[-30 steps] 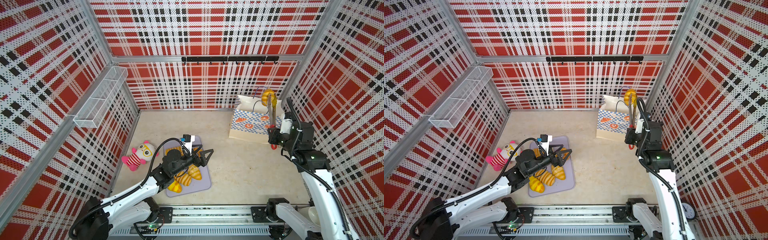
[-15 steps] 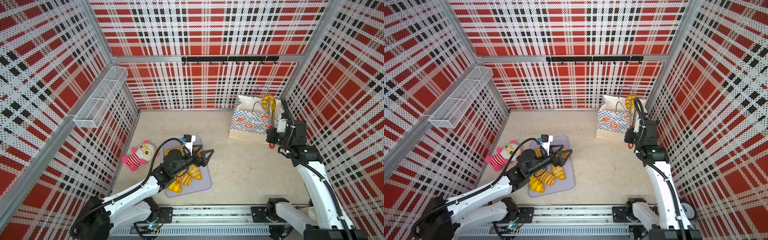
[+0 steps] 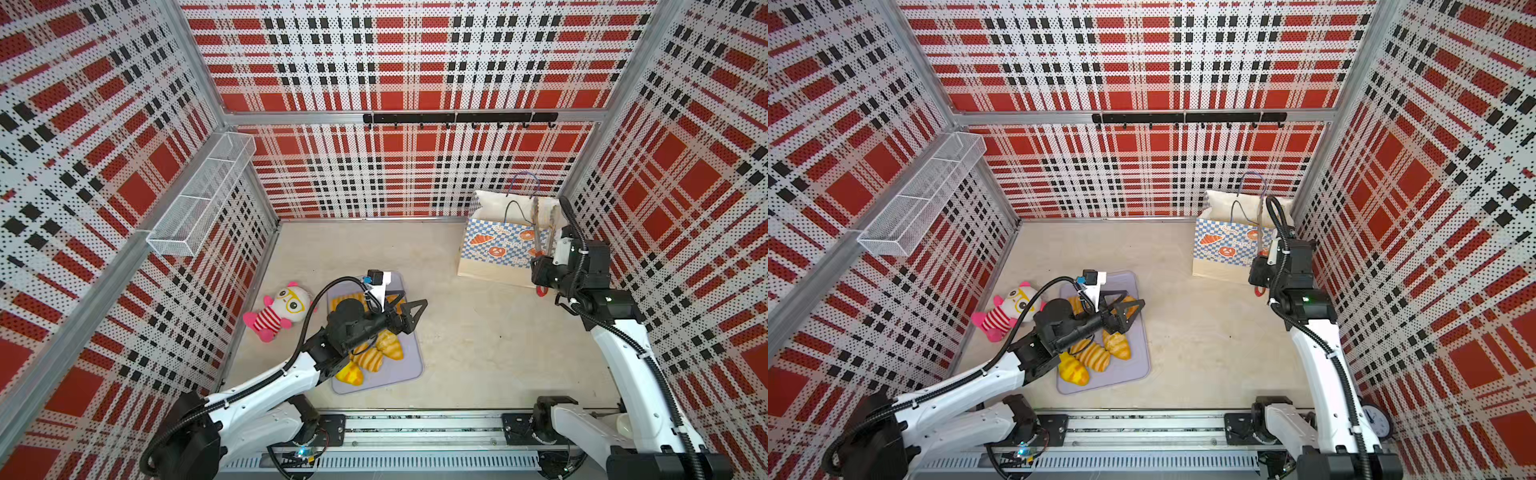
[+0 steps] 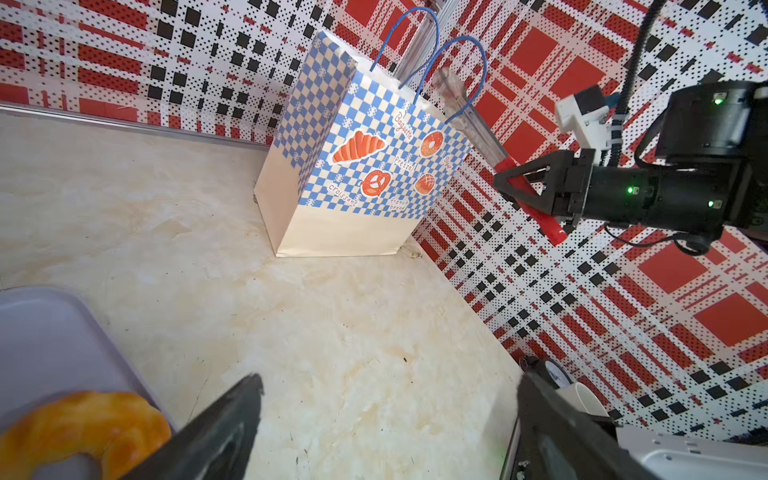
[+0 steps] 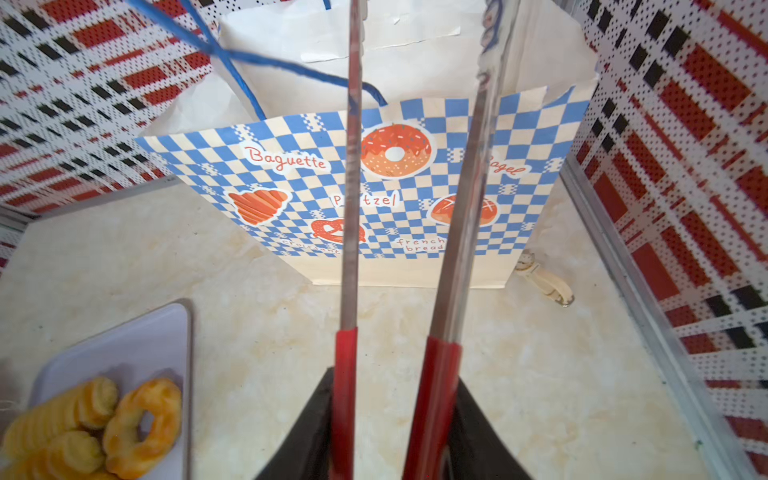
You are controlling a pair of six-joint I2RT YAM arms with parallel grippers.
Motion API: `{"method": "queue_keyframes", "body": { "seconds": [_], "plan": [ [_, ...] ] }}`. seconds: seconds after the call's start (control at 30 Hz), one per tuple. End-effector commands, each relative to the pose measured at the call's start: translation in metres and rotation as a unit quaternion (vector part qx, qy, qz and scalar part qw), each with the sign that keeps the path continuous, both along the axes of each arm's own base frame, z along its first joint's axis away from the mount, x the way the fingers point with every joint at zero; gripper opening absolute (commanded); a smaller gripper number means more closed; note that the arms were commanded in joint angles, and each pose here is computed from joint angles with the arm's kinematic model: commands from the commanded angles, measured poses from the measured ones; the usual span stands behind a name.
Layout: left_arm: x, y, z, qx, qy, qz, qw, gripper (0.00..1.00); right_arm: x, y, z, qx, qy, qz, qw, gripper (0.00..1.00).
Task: Place the fake bread into the paper bag
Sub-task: 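Lower the tongs into the bag and open them to release the yellow bun, then bring the empty tongs with the right gripper back toward the tray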
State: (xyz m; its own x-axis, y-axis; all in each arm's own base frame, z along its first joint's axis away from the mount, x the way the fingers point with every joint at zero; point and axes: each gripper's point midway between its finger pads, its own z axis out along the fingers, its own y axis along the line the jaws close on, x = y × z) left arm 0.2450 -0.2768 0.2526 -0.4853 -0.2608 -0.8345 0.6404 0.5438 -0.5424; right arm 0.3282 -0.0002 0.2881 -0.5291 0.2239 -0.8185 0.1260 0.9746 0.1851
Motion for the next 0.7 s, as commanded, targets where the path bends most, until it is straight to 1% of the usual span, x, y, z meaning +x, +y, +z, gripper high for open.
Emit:
{"method": "queue_keyframes", "body": {
  "seconds": [0.0, 0.17, 0.37, 0.47, 0.53, 0.67],
  "plan": [
    [-0.004, -0.001, 0.004, -0.005, -0.011, -0.008, 1.0, 0.98, -0.002, -0.002, 0.026, -0.003, -0.039, -0.002, 0.999, 0.4],
    [-0.004, -0.001, 0.003, -0.004, -0.011, -0.009, 1.0, 0.98, -0.008, -0.003, 0.04, -0.004, -0.055, -0.003, 0.998, 0.38],
    [-0.004, -0.002, 0.003, -0.003, -0.011, -0.008, 1.0, 0.98, -0.025, -0.001, 0.073, 0.001, -0.096, -0.003, 0.995, 0.35],
    [-0.004, -0.001, 0.003, -0.003, -0.011, -0.007, 1.0, 0.98, -0.035, 0.004, 0.091, 0.011, -0.123, 0.009, 0.992, 0.35],
    [-0.004, 0.0, 0.004, -0.005, -0.012, -0.006, 1.0, 0.98, -0.042, 0.013, 0.102, 0.022, -0.142, 0.033, 0.989, 0.34],
    [-0.005, 0.004, 0.009, -0.009, -0.013, 0.001, 1.0, 0.98, -0.058, 0.038, 0.121, 0.051, -0.179, 0.102, 0.977, 0.34]
  ]
}}
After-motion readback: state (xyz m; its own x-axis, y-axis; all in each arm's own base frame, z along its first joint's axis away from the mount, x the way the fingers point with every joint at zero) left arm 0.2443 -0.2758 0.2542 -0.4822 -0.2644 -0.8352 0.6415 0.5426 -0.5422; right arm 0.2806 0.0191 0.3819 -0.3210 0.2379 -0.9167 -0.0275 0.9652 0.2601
